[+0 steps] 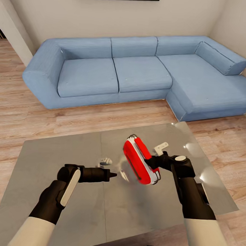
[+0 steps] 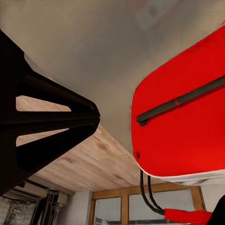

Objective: Turn on the radio receiver that's on the table in the living room.

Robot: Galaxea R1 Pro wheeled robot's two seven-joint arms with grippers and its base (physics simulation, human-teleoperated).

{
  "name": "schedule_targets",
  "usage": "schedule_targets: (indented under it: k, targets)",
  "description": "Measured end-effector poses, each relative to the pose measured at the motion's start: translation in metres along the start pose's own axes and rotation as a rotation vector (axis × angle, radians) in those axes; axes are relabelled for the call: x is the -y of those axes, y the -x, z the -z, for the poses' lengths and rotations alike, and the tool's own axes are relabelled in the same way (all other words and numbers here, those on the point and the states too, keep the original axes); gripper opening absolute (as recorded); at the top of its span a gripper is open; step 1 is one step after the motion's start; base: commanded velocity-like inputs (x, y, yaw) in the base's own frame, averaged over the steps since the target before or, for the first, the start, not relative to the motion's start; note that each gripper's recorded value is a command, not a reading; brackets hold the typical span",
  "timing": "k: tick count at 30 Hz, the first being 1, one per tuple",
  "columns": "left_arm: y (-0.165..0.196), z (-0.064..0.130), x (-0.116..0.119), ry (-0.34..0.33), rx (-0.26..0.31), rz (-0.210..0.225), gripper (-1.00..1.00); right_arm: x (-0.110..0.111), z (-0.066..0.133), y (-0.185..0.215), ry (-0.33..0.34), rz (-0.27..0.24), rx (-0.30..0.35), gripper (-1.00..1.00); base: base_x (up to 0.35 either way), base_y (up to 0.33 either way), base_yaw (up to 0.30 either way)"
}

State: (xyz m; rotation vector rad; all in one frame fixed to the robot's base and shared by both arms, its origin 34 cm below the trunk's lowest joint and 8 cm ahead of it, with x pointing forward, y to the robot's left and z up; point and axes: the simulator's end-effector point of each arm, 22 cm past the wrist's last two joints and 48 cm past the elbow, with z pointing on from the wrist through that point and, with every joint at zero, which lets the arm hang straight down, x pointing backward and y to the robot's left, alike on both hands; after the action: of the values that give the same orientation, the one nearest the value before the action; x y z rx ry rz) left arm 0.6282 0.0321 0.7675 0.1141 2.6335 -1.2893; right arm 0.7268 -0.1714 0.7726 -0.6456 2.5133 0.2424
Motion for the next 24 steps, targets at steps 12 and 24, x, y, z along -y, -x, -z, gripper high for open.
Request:
schedule_targets:
  k: [12, 24]
  targets:
    - [0.001, 0.001, -0.001, 0.002, 0.003, 0.003, -1.0, 0.031, -0.016, -0.031, -0.157, 0.001, -0.076, -1.0, 0.0, 0.0, 0.0]
    - [0.001, 0.001, -0.003, 0.007, 0.004, 0.004, -1.0, 0.032, -0.017, -0.032, -0.159, 0.009, -0.078, -1.0, 0.0, 0.0, 0.0]
